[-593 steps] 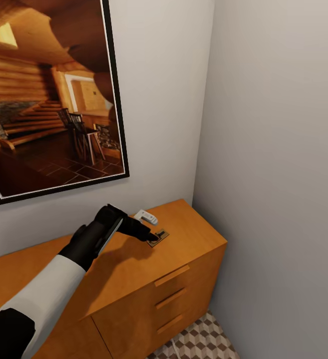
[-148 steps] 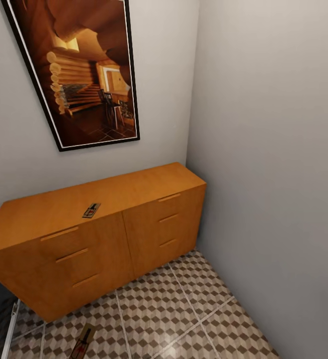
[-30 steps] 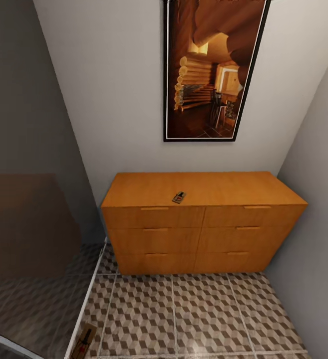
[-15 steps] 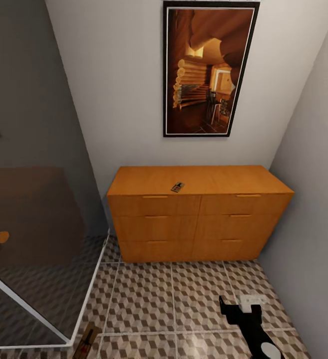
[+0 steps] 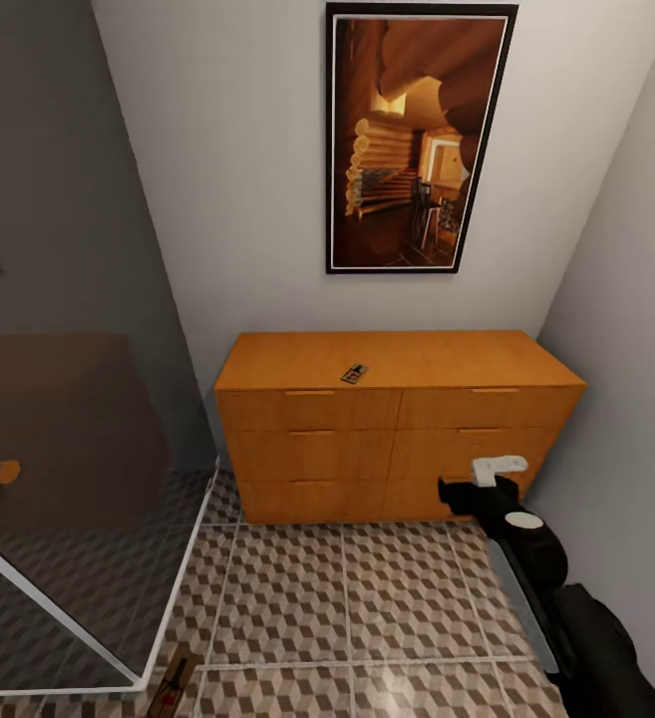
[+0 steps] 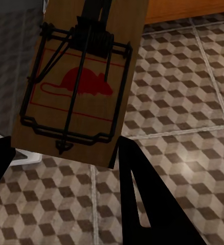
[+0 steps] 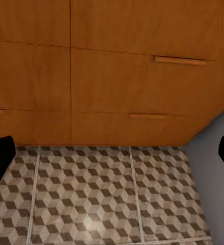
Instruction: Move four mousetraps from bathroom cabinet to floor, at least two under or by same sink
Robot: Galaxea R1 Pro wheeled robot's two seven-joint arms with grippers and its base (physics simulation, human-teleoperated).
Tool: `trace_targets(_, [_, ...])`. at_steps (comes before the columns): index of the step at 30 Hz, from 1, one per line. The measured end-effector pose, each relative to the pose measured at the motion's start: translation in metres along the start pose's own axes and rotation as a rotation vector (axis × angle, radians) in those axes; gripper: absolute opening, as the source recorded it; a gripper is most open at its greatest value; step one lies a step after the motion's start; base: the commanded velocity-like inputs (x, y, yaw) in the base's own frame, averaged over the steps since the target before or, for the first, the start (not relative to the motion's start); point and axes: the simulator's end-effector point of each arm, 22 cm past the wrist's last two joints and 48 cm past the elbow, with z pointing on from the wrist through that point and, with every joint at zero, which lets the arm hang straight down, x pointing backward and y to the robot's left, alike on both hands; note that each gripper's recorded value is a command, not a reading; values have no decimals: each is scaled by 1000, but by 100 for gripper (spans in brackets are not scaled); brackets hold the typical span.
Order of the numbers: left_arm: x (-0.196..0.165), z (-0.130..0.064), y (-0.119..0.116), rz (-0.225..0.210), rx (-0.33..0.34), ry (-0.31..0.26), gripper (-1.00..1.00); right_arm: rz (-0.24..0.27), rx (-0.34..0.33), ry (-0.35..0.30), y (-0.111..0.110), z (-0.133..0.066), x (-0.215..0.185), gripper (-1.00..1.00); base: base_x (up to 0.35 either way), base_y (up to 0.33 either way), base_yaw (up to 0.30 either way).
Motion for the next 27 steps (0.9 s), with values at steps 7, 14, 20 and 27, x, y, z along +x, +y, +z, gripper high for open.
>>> trace_targets(7, [0, 0, -1, 0, 3, 0, -100, -6, 57, -60, -25, 17, -126, 100, 2, 0, 0])
trace_targets(14, [0, 0, -2, 0, 3, 0, -100, 6, 94, -11, -44, 53, -181, 100, 168, 0, 0])
trace_targets(20, [0, 0, -5, -3, 8, 0, -100, 7, 94, 26, -43, 64, -179, 100, 312, 0, 0])
trace_targets(27, [2, 0, -10, -8, 12, 10, -100, 16, 54, 30, -19, 64, -181, 100, 322, 15, 0])
